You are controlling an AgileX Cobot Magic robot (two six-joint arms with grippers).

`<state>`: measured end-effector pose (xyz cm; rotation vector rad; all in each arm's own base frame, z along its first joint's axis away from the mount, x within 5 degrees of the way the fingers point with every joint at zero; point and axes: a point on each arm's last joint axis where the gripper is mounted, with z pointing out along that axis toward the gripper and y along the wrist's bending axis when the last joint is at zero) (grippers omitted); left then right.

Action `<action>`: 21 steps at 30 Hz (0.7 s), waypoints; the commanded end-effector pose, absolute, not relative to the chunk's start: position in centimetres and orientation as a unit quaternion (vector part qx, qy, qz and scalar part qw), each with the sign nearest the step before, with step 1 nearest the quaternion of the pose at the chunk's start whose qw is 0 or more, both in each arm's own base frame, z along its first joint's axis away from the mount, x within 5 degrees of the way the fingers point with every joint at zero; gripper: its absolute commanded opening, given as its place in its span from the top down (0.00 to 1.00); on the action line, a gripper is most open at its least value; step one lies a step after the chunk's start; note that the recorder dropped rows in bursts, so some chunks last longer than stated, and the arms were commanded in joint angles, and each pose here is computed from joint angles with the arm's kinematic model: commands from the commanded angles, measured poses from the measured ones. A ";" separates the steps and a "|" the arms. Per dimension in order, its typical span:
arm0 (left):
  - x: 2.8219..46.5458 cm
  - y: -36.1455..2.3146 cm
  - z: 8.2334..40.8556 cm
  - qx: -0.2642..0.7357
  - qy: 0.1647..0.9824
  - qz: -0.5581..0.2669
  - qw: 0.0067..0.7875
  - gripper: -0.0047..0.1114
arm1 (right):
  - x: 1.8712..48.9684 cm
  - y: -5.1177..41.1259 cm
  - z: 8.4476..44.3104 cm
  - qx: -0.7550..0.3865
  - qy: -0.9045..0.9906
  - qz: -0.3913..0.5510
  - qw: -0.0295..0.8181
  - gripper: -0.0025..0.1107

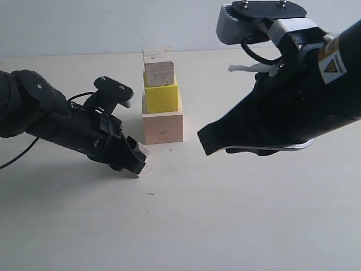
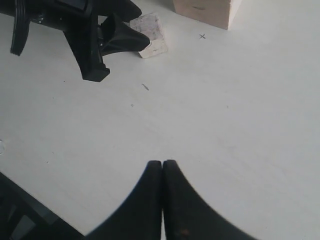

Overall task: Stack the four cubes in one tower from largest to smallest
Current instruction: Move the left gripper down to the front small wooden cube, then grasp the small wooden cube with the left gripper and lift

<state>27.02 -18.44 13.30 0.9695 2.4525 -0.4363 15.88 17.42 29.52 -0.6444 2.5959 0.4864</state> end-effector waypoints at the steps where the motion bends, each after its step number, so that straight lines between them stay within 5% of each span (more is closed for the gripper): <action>1: 26.3 -18.8 15.5 0.358 0.883 -0.189 0.238 0.96 | 15.7 17.4 29.6 -0.236 0.932 0.178 0.211 0.98; 12: 24.1 -16.8 23.7 0.433 0.854 -0.182 0.223 0.96 | 15.1 16.8 30.6 -0.232 0.926 0.190 0.229 0.98; 21: 26.7 -14.9 33.0 0.503 0.811 -0.124 0.273 0.96 | 14.4 16.0 31.9 -0.231 0.918 0.203 0.252 0.98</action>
